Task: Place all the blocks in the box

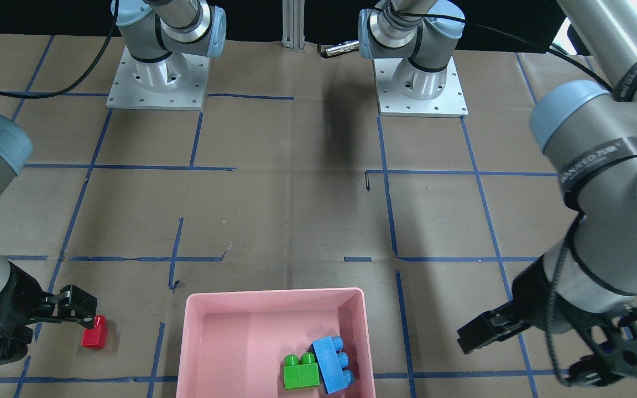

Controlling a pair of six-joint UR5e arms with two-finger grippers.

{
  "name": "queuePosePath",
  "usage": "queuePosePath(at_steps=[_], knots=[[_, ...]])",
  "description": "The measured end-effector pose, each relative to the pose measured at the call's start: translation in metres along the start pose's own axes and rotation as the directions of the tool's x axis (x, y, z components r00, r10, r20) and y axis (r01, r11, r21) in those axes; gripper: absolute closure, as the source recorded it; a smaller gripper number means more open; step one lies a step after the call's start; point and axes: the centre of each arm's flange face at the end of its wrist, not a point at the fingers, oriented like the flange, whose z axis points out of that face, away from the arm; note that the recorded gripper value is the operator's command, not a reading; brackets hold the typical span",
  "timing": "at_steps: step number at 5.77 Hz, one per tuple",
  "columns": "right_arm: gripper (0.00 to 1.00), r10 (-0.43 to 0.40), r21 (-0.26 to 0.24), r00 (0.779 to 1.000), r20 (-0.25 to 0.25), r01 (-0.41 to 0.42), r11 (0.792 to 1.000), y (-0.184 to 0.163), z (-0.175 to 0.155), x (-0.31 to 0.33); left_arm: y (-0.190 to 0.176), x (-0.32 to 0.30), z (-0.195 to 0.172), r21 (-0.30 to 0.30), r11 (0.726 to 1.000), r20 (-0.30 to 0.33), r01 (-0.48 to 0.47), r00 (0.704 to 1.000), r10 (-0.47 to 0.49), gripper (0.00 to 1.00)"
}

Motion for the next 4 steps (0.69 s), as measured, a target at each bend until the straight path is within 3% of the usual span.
queuePosePath(at_steps=[2, 4], knots=[[0.01, 0.018, 0.0, 1.0, -0.004, -0.018, 1.0, 0.023, 0.056, 0.007, -0.042, -0.129, 0.019, -0.01, 0.999, 0.014, 0.048, 0.999, -0.047, 0.0], [0.02, 0.035, -0.011, 0.999, -0.003, -0.035, 0.999, 0.031, 0.087, 0.018, -0.047, -0.18, 0.039, -0.038, 0.983, 0.029, 0.181, 0.983, -0.18, 0.01]])
